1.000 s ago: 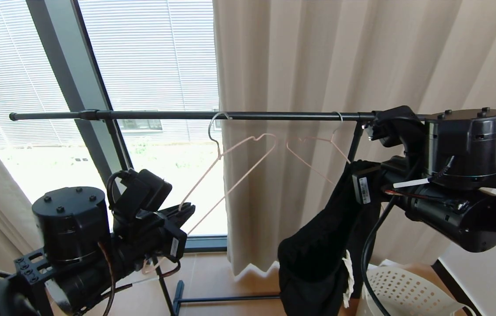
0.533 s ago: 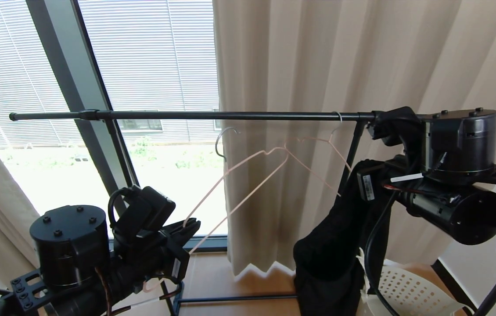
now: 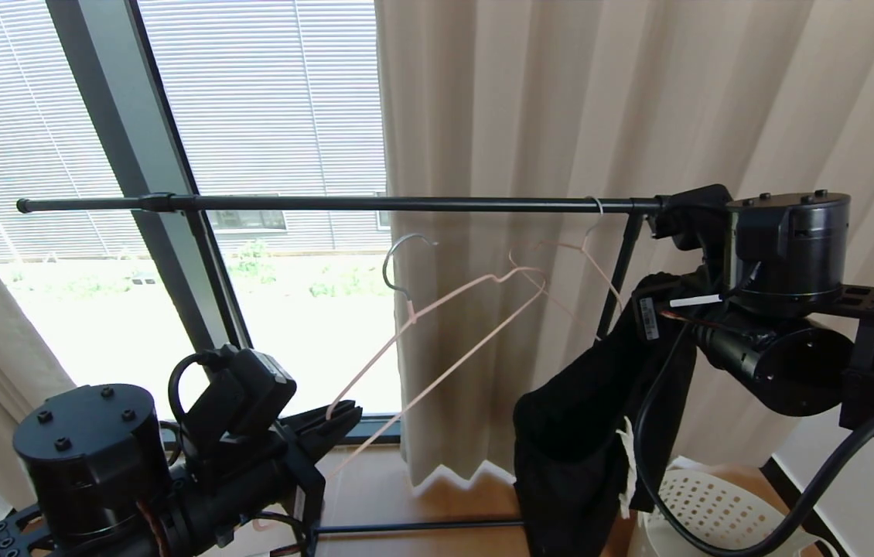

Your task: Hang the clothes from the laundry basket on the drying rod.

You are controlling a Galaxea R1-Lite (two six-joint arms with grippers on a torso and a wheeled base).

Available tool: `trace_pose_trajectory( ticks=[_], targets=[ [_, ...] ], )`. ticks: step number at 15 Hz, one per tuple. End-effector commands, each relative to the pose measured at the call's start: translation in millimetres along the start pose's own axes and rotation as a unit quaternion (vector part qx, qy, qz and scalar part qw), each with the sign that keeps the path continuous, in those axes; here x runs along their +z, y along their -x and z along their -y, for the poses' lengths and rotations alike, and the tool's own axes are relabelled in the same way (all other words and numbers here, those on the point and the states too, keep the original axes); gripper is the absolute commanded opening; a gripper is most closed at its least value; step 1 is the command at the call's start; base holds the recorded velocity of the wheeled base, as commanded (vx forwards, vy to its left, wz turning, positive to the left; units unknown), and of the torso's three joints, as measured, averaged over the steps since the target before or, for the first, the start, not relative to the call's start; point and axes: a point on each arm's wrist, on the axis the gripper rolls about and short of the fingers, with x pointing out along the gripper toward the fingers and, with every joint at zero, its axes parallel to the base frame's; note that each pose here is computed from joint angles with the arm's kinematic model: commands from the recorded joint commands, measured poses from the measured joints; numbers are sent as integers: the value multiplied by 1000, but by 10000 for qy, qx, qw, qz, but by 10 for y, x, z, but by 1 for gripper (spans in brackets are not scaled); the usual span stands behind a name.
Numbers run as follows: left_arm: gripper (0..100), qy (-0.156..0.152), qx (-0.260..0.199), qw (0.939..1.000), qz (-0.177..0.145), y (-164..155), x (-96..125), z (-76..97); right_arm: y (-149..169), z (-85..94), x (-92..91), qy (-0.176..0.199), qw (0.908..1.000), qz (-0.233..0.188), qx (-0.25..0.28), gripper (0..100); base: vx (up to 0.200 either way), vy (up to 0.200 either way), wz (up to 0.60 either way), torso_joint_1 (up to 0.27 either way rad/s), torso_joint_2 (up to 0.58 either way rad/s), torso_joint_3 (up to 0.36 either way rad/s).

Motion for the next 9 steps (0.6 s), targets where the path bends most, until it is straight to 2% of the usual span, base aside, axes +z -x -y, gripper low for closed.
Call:
trace_pose_trajectory(
  ticks=[1,3,5,6,9],
  targets=[
    [0,1,-58,10000,-51,6,-26,12,-13,-7,-5,11,10000,-15,-10,0,0,0,0,0,0,0],
    [0,7,-199,9998,-8,28,-30,22,-43,17,2,-2,10000,-27,-83,0,0,0,0,0,0,0],
    [0,-12,-523,9984,210,78,-48,40,-101,0,7,-7,9994,-57,-340,0,0,0,0,0,0,0],
    [0,-32,-530,9980,335,106,-44,44,-117,-8,7,-3,9993,-66,-370,0,0,0,0,0,0,0],
    [0,-34,-676,9971,347,115,-68,59,-168,31,17,-39,9987,-84,-494,0,0,0,0,0,0,0]
  ],
)
